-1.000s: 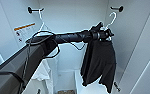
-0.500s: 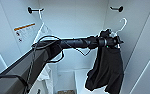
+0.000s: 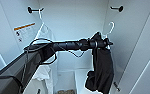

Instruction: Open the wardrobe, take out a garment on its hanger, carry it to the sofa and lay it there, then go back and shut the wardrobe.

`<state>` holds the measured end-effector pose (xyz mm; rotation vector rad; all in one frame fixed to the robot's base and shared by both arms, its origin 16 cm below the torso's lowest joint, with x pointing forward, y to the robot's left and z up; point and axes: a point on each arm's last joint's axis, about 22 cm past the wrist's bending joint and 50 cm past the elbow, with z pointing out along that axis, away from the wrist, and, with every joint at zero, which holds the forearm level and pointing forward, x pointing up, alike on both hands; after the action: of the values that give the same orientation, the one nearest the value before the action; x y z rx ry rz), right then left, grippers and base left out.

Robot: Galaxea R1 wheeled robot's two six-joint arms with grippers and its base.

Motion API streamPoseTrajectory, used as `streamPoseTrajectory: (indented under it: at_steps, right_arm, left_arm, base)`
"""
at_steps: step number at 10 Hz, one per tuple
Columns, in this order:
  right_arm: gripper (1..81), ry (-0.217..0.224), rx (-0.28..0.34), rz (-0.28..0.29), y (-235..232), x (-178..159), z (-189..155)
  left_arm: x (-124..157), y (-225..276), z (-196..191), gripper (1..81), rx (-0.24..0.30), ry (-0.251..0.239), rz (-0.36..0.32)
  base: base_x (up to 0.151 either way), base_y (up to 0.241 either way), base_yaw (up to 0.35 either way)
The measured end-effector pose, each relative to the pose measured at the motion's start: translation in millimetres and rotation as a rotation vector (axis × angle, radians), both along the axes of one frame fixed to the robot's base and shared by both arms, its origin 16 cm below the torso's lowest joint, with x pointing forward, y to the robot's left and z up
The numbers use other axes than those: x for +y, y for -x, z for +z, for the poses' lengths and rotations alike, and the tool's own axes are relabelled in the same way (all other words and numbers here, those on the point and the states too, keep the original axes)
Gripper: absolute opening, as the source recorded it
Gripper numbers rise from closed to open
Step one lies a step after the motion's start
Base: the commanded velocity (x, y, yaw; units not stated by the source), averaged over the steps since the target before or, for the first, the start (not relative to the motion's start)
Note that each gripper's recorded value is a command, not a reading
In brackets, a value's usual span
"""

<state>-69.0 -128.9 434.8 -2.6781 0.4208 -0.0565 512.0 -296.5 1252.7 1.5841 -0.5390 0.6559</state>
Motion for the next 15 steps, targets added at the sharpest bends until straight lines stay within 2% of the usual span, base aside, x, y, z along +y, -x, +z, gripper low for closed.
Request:
streamPoseTrajectory:
  at_steps: [2,4,12,15]
  right_arm:
    - [81.1,0.0,-0.005,0.001,-2.0,-0.2,0.0]
    - [81.1,0.001,0.01,0.002,9.6,0.0,0.2]
    - [81.1,-0.001,-0.003,-0.001,3.4,-0.3,0.3]
    - [81.1,0.005,-0.004,-0.001,2.8,-3.7,-0.4]
  left_arm:
    - [16.5,-13.8,-7.0,1.0,0.01,-0.006,0.027]
    - [9.7,1.0,-2.9,1.0,0.001,0.002,-0.003]
    - [29.3,-17.1,-1.3,1.0,0.001,0.011,0.028]
    - [26.8,-10.5,-0.4,1.0,0.0,0.016,0.014]
  base:
    - [-0.095,0.0,0.0]
    - [-0.095,0.0,0.0]
    - [-0.113,0.0,0.0]
    - [-0.134,0.0,0.0]
